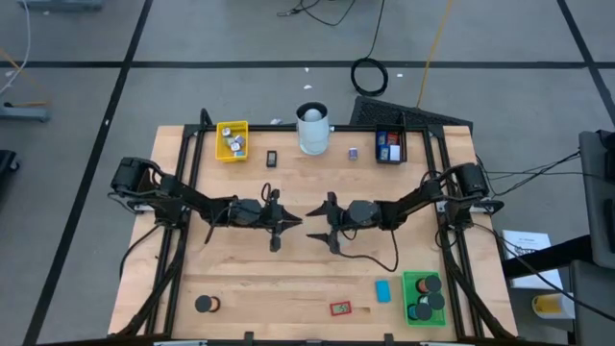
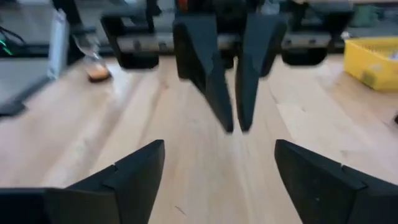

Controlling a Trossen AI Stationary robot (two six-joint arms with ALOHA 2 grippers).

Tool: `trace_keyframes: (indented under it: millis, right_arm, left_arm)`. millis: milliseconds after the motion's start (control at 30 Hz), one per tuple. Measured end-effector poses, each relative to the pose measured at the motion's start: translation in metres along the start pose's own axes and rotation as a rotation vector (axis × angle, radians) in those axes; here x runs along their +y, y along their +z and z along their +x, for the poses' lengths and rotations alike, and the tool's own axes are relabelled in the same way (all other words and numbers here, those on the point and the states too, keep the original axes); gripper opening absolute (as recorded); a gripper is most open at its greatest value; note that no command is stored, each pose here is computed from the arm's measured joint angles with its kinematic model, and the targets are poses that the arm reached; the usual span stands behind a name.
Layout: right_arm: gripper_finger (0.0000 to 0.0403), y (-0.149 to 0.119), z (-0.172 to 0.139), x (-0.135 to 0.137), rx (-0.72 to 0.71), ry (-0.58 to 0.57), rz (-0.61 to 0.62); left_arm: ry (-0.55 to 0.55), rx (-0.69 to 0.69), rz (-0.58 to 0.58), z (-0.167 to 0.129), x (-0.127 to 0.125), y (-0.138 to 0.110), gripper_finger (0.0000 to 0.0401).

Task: Pick & Place Office items
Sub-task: Put the green charger adapter into the yellow bin

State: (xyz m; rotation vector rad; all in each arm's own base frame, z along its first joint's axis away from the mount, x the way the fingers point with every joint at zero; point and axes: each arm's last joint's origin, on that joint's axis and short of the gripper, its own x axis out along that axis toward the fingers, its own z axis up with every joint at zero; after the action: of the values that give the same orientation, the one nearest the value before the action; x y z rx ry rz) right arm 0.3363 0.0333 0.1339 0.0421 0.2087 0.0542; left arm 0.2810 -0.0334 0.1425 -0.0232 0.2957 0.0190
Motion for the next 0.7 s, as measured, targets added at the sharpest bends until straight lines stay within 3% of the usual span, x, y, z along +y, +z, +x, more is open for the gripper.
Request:
trace_keyframes:
  millis: [200,400,567,700]
  right_arm:
    - [0.0301,-0.006,-0.005,-0.003,0.127,-0.073,-0.019]
    - [0.0244,0.027,-0.037,-0.003,0.372,-0.234,0.055]
    - [0.0201,0.063,-0.071,0.024,0.568,-0.252,0.175]
    - [0.0215,0.073,-0.090,0.053,0.705,-0.306,0.160]
  left_arm:
    - [-0.005,0.041,0.012,0.000,0.001,-0.004,0.0004]
    - [-0.004,0.059,0.038,0.000,0.001,-0.006,0.0016]
    - [-0.009,0.088,0.058,-0.001,0.000,-0.009,0.0007]
    - [-0.012,0.096,0.067,-0.001,-0.001,-0.010,0.0005]
